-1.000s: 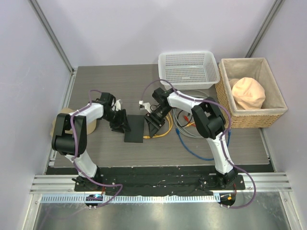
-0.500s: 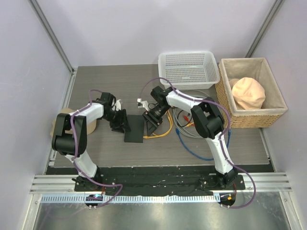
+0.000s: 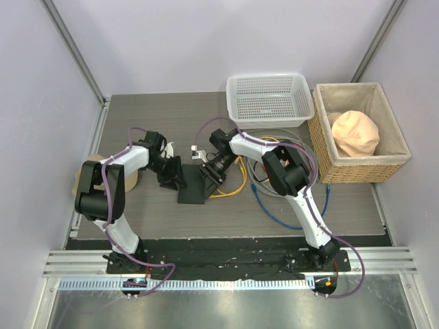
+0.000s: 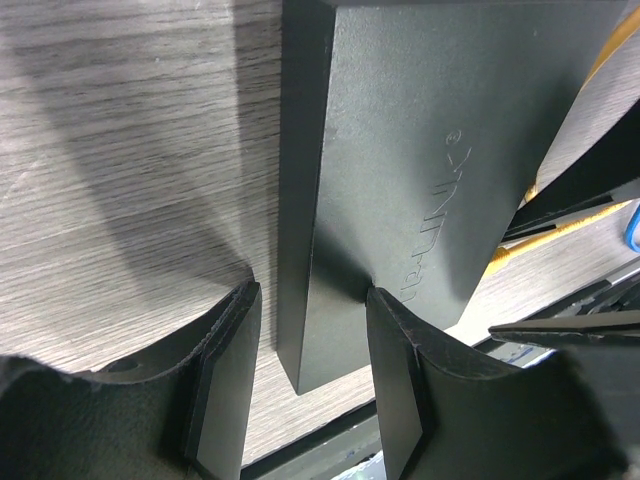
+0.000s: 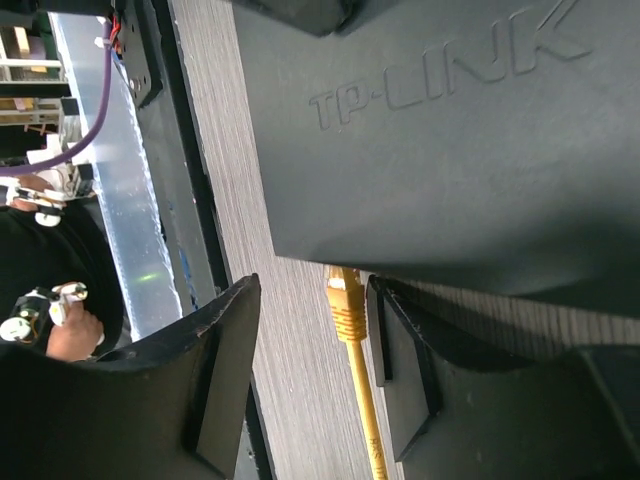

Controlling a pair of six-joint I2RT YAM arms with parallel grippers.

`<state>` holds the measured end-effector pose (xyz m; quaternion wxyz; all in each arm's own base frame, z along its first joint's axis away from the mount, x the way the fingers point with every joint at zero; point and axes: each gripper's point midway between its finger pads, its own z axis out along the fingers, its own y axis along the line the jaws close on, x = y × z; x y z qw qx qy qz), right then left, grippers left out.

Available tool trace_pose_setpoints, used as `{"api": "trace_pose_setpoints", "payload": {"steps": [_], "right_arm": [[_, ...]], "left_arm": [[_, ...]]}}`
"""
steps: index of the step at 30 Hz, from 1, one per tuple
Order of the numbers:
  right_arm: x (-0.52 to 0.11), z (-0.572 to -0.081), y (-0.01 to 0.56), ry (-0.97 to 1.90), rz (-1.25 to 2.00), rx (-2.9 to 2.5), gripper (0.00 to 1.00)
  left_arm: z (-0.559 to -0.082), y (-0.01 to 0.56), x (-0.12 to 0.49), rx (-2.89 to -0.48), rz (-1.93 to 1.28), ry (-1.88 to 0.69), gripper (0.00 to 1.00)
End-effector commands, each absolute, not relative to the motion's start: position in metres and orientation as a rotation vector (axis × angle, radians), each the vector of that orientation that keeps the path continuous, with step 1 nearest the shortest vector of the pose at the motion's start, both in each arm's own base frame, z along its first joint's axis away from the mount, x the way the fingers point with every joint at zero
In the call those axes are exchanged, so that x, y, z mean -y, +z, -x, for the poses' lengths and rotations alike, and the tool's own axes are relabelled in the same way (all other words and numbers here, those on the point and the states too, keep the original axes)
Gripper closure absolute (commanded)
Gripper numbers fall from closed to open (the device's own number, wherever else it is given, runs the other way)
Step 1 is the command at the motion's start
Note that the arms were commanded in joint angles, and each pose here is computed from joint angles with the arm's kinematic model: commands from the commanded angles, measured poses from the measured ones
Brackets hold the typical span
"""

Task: Pull the plug from the switch port

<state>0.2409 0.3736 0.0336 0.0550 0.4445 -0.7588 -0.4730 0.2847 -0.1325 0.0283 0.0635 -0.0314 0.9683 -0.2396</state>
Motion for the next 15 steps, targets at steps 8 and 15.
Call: {"api": "trace_pose_setpoints", "payload": {"steps": [8, 15], "right_arm": [[-0.383, -0.245, 0.009, -1.358, -1.42, 2.343, 0.49], [-0.374, -0.243, -0.004, -1.289, -1.439, 2.354, 0.6]], "left_arm": [[-0.289, 0.013, 0.113, -2.933, 0.05, -0.55, 0.5], [-0.288, 0.013, 0.113, -2.931, 0.048, -0.55, 0.5]]}}
